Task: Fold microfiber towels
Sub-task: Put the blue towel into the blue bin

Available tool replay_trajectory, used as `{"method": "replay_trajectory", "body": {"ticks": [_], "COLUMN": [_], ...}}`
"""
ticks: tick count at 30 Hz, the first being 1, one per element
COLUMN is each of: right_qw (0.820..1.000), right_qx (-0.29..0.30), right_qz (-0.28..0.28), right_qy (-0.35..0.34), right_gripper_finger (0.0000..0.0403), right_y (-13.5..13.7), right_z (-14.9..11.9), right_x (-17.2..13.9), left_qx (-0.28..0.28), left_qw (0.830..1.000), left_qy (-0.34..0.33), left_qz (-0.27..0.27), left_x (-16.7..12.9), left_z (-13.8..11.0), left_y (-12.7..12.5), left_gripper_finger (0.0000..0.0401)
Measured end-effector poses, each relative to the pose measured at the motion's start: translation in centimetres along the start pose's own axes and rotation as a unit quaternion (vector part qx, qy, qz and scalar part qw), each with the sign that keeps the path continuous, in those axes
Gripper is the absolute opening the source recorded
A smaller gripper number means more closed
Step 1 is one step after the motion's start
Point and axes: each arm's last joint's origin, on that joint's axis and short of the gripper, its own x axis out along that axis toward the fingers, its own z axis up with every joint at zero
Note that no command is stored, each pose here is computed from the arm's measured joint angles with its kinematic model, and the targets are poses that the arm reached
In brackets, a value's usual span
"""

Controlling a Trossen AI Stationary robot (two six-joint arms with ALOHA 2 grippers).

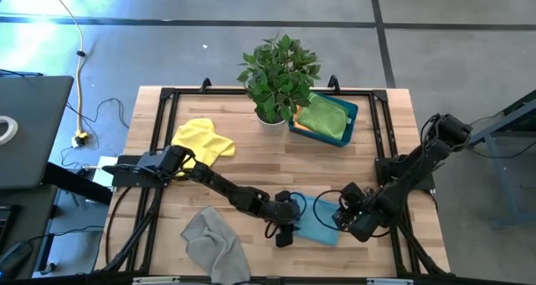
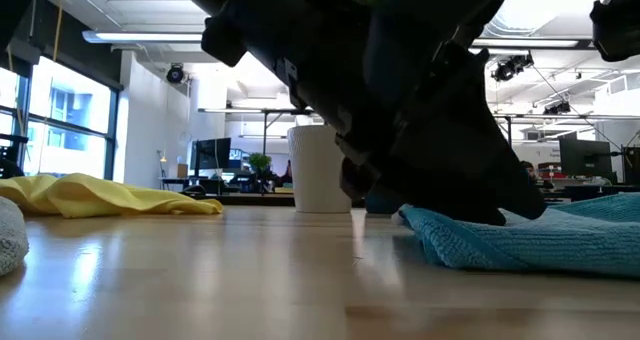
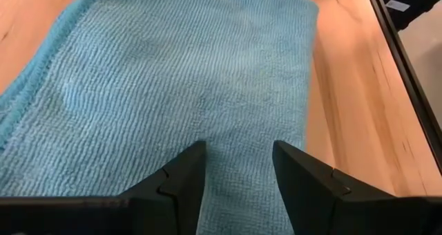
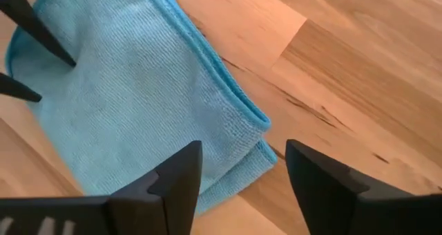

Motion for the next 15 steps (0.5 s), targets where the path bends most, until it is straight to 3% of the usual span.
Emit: {"method": "replay_trajectory", "body": {"ticks": [15], "right_qw": [0.997], "right_qx": [0.069], "right_qz": [-0.02], "right_qy": [-0.012], "right_gripper_finger": [0.0204], "right_y": [0.0], "right_z": [-2.0], "right_x": [1.2], "left_qx": [0.016], "left_qw": [1.0], "left_qy": [-0.008], "left_qz": [0.012], "left_x": [0.0], "left_z": [0.1], "left_y": [0.1], "left_gripper_finger": [0.0158]}}
